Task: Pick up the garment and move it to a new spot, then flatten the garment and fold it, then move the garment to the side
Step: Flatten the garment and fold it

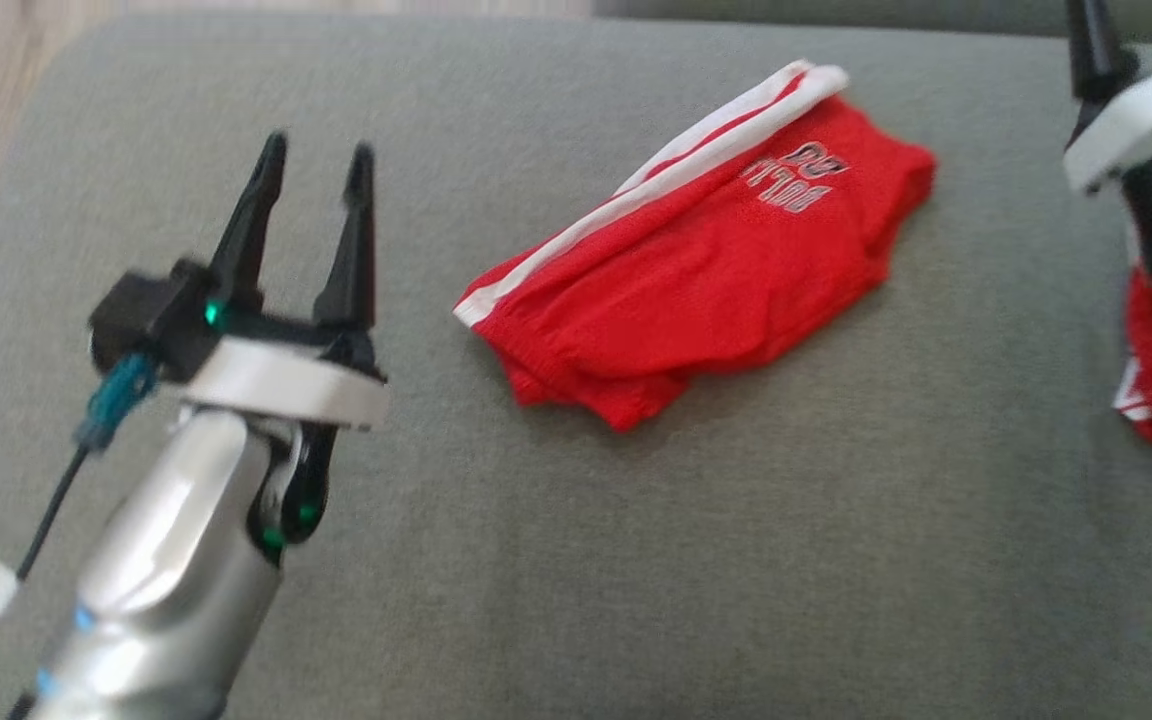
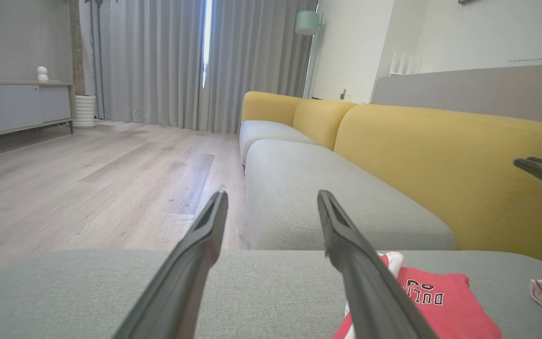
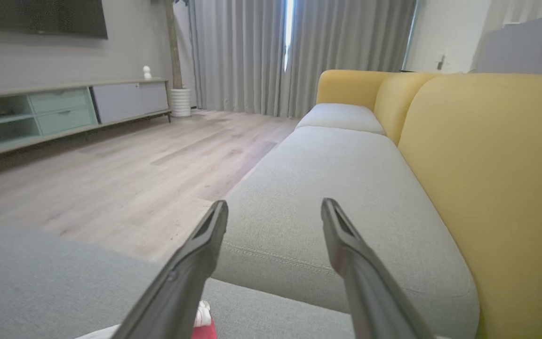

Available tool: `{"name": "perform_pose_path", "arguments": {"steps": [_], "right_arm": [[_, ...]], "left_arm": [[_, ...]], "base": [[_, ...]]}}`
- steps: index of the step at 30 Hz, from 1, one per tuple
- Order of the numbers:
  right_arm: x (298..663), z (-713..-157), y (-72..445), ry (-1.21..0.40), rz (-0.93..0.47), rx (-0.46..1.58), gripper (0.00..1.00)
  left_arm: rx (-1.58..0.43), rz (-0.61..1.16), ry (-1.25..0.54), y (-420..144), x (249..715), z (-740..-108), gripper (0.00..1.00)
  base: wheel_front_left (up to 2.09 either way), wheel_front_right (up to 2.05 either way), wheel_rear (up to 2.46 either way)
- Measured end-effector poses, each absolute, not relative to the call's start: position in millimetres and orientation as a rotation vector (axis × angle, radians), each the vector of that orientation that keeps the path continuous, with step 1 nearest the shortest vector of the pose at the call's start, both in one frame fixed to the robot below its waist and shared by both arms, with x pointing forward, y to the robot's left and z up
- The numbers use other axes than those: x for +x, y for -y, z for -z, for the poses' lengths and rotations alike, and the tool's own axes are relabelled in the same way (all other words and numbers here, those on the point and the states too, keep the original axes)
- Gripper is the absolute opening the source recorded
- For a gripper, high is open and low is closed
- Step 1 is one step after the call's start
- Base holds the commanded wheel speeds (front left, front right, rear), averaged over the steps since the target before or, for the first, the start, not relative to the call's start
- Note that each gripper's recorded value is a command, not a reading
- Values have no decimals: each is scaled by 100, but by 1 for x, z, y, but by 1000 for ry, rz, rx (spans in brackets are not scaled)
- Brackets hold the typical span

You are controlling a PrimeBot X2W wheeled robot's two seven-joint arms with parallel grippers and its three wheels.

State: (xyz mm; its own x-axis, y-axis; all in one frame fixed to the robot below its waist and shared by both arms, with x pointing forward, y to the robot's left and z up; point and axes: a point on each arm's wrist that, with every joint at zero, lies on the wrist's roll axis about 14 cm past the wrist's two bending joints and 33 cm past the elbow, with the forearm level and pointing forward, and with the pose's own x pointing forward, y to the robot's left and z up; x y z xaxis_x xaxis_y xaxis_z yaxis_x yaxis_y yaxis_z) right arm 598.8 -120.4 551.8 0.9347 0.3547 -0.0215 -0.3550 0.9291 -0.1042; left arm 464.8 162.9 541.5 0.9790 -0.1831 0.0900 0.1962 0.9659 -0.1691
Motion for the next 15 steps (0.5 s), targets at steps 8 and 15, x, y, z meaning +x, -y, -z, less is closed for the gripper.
{"name": "perform_pose_path", "arguments": {"steps": [8,15], "right_arm": [[531,-547,141,30,-308,20,100],[469,-526,145,28,-246,129,100]], "left_arm": [[-199,178,108,-156,430,-543,100],[-235,191,105,-142,402,-537,100]], "base": [[0,0,0],[0,0,0]]}}
